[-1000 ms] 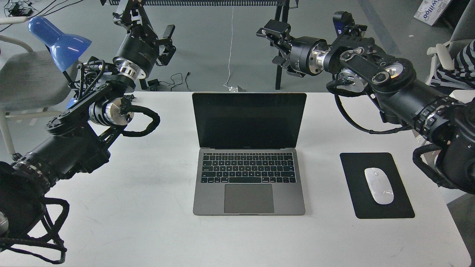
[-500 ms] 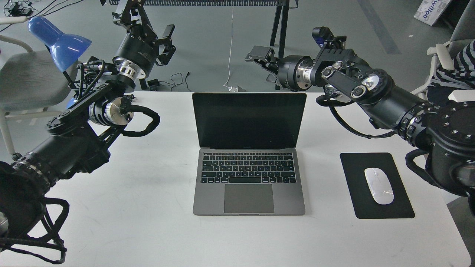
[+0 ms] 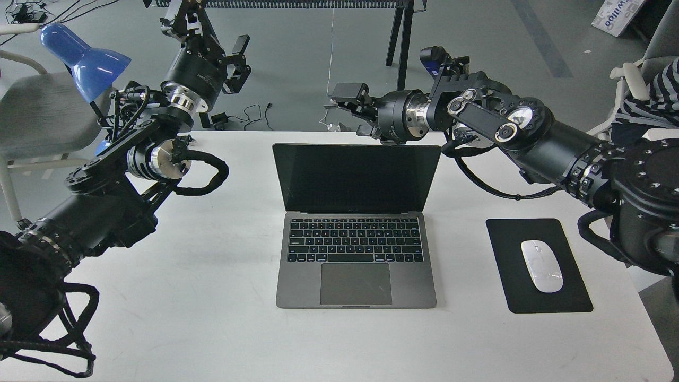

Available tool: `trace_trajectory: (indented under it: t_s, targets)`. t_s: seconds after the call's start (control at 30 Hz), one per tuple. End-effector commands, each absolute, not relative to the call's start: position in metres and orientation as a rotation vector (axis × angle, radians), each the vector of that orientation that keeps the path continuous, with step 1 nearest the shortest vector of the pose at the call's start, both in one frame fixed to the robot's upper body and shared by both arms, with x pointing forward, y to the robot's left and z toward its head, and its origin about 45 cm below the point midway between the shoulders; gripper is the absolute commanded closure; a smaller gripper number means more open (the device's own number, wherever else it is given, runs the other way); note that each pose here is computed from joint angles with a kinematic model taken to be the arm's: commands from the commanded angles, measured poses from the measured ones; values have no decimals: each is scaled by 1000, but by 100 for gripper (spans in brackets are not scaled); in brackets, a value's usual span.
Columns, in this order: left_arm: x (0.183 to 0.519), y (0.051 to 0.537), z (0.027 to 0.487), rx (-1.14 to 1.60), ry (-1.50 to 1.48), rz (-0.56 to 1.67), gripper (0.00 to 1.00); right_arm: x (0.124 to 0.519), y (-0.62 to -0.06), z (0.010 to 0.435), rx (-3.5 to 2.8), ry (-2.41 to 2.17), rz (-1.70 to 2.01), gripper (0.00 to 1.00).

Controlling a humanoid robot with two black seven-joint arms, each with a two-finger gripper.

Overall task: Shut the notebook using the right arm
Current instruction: 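Swing the right gripper over to the top edge of the laptop screen, then push the laptop screen down onto the keyboard with the right gripper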

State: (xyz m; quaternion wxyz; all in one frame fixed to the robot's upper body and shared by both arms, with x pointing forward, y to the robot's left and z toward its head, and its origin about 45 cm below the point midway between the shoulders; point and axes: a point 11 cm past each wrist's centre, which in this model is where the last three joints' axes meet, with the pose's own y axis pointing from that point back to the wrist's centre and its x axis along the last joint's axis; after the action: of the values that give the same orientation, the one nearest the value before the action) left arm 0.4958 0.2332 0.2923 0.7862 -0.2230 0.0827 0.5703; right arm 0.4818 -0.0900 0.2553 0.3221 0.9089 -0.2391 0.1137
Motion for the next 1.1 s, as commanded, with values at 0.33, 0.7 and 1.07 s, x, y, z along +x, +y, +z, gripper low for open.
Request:
trace_trajectory:
  t_s: [0.33,0.7,1.07]
  targets:
    - [496,233,293,-482,178,1230,0,451,-91,256,2408,-450,284,0]
    - [496,234,292,-480,178,1231,0,415,-87,249,2435,-289,260,0]
    - [496,234,292,-481,178,1232,0,381,-88,232,2423,-141,255,0]
